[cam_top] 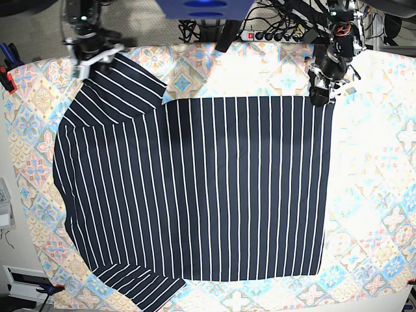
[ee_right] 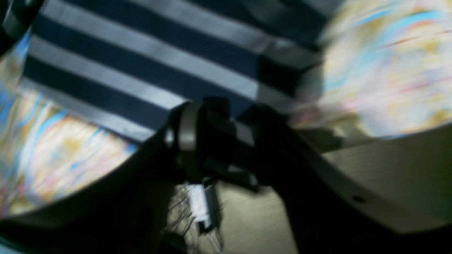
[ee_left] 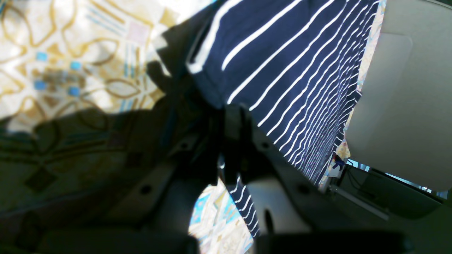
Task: Fold the T-shirt properly
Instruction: 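Lower the right gripper onto the folded sleeve corner and grasp it, then lift both grippers and pull the shirt's collar edge toward the robot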
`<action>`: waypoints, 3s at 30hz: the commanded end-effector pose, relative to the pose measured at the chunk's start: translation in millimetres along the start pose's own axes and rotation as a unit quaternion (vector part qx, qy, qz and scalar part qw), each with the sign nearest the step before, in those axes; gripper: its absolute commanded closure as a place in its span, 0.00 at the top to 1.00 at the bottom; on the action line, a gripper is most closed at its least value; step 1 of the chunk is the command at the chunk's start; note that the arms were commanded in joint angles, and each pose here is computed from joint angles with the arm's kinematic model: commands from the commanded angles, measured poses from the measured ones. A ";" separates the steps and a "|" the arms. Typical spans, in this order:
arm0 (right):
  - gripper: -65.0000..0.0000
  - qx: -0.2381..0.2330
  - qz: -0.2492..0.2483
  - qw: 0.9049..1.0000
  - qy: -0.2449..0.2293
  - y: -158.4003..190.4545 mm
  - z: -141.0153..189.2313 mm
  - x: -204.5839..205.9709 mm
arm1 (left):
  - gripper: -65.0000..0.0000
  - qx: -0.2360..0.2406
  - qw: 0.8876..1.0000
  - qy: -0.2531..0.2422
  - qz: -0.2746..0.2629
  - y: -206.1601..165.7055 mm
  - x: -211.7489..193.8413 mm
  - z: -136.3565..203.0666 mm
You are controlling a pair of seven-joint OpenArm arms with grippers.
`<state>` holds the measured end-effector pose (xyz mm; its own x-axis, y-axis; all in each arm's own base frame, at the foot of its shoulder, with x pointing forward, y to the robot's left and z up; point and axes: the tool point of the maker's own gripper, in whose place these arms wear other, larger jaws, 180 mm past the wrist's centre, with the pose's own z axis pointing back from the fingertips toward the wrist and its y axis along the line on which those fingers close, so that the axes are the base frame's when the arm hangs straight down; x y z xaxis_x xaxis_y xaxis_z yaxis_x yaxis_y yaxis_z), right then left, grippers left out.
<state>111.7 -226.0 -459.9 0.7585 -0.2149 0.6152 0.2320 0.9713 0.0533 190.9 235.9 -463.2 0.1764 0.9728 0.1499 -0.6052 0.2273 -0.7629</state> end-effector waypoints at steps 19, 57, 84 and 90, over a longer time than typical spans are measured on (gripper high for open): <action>0.48 0.018 0.004 0.999 0.031 -2.7 -9.2 -25.2 | 0.00 -0.011 1.000 -0.003 -0.005 -6.2 4.7 1.9; 0.00 -0.030 0.018 0.999 0.042 -52.2 35.1 -24.5 | 0.00 0.026 0.999 0.010 -0.025 24.3 -1.1 36.6; 0.00 -0.089 0.036 0.992 0.087 -106.4 79.7 -54.3 | 0.00 0.083 0.995 0.054 -0.029 65.8 -27.1 89.8; 0.00 -0.064 -0.019 0.997 0.034 -94.2 77.3 -20.8 | 0.00 0.026 0.997 0.048 -0.056 18.9 -24.2 84.6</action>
<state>25.4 -299.3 -424.0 0.7943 -0.2765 0.5409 0.3370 0.9414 -0.0136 107.9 217.4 -433.7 0.3173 0.9353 0.1566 -0.6316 0.3316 -0.7008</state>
